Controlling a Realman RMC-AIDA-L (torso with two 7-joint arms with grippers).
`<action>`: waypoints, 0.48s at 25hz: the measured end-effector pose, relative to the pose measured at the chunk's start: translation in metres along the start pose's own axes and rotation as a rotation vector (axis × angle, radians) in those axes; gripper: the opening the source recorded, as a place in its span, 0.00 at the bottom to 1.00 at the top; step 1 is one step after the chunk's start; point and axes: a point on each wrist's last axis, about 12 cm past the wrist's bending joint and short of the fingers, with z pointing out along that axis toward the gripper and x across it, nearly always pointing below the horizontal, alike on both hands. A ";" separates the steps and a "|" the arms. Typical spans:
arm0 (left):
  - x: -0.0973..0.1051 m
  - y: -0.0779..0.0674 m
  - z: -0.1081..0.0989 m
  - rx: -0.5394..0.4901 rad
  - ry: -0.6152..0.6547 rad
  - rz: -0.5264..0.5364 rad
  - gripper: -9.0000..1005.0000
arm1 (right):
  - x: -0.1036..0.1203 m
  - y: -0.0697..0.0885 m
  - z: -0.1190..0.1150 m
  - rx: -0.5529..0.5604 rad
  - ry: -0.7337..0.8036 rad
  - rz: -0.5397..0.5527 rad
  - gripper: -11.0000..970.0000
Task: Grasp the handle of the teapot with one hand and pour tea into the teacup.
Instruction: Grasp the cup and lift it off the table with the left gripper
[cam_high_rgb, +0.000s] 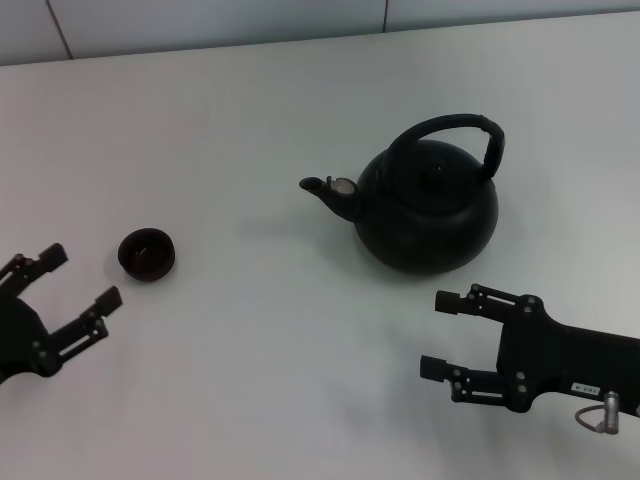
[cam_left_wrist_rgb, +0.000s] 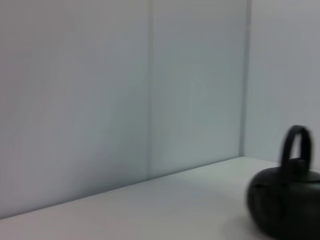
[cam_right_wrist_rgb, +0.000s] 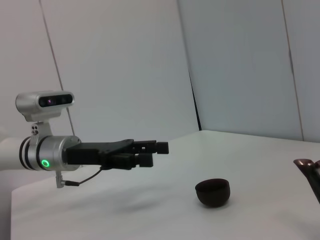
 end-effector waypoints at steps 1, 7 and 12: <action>0.001 0.003 -0.002 -0.029 0.003 0.005 0.84 | 0.000 0.000 0.000 0.000 -0.001 0.000 0.82; 0.004 0.008 -0.005 -0.076 0.030 0.011 0.84 | 0.000 0.000 -0.001 0.003 -0.004 0.000 0.82; 0.004 0.009 -0.006 -0.078 0.035 0.010 0.84 | -0.001 -0.001 0.000 0.003 -0.003 -0.002 0.82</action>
